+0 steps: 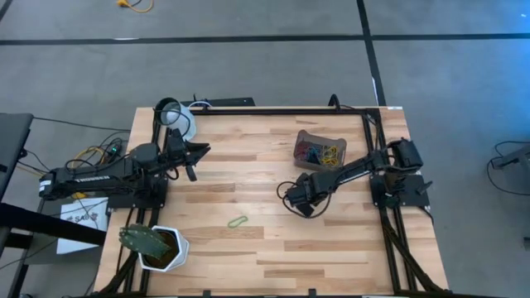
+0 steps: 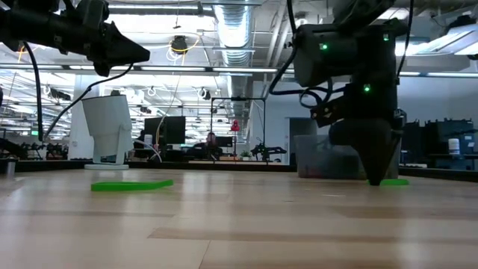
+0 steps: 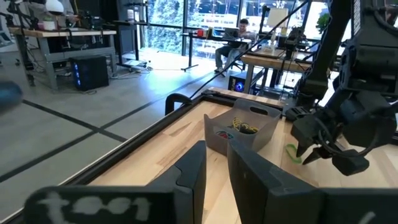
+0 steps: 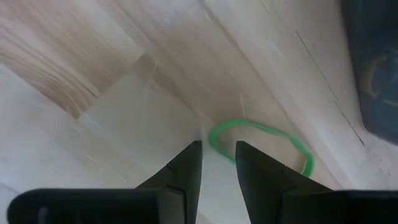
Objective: Pick and place rubber bands into bin
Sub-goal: Put the green rubber band into the black container
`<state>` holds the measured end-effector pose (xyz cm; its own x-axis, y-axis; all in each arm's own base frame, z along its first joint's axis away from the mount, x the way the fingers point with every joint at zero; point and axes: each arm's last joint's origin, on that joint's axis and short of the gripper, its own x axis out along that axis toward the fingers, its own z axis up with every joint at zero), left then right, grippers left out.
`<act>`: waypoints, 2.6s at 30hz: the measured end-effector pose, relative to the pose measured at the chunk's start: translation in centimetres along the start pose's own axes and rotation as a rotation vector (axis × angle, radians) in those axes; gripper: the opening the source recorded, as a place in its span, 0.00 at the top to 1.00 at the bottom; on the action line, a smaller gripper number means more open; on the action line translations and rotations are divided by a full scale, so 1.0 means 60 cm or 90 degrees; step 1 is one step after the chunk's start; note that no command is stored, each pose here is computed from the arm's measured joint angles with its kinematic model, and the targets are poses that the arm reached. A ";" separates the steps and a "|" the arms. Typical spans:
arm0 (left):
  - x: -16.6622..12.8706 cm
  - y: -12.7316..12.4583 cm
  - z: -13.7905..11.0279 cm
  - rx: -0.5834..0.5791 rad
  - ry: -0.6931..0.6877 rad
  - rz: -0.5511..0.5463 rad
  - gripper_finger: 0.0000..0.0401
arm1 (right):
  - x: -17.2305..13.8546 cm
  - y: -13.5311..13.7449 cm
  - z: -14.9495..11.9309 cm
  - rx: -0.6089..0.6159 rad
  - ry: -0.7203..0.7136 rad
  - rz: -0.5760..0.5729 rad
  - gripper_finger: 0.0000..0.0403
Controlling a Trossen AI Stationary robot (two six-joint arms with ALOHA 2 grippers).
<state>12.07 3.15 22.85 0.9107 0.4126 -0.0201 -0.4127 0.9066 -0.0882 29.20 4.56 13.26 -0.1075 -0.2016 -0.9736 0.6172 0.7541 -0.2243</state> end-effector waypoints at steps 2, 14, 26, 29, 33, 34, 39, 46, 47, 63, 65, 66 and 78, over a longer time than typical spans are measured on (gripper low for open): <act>0.000 0.000 0.000 0.000 0.000 0.000 0.86 | 0.001 -0.002 0.003 0.004 0.001 0.003 0.76; 0.000 0.000 0.000 0.000 0.002 0.000 0.86 | 0.006 -0.009 0.013 -0.048 0.010 0.024 0.86; 0.000 0.000 0.000 0.000 0.002 0.000 0.86 | -0.030 0.029 0.012 -0.095 -0.057 0.032 0.99; 0.000 0.000 -0.001 0.000 0.002 0.000 0.86 | -0.078 0.041 0.001 -0.147 -0.076 0.029 0.99; 0.000 0.000 0.000 0.000 0.001 0.000 0.86 | -0.148 0.037 -0.007 -0.211 -0.145 -0.050 1.00; 0.000 0.000 0.000 -0.001 0.000 0.000 0.86 | -0.166 0.029 -0.007 -0.217 -0.163 -0.083 1.00; 0.000 0.000 0.000 0.000 0.000 0.000 0.86 | -0.242 -0.028 -0.011 -0.188 -0.235 -0.229 1.00; 0.000 0.000 0.000 0.000 0.001 0.001 0.86 | -0.280 -0.130 -0.002 -0.119 -0.272 -0.239 1.00; 0.000 0.000 0.000 0.000 0.002 0.001 0.86 | -0.277 -0.146 0.000 -0.104 -0.261 -0.238 1.00; 0.000 0.000 -0.001 0.000 0.002 0.002 0.86 | -0.150 -0.247 0.013 -0.048 -0.252 -0.049 1.00; 0.000 0.000 -0.001 0.000 0.002 0.002 0.86 | -0.142 -0.255 0.013 -0.037 -0.236 -0.054 1.00; 0.000 0.000 -0.001 0.000 0.002 0.002 0.86 | -0.137 -0.259 0.014 -0.031 -0.229 -0.056 1.00; 0.000 0.000 -0.001 0.000 0.002 0.002 0.86 | -0.062 -0.268 0.014 0.012 -0.204 0.018 1.00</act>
<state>12.07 3.16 22.82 0.9093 0.4156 -0.0235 -0.4160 0.9051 -0.0878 20.33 -7.35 20.55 0.1594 -0.3695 -0.9155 0.6316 0.7509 -0.1931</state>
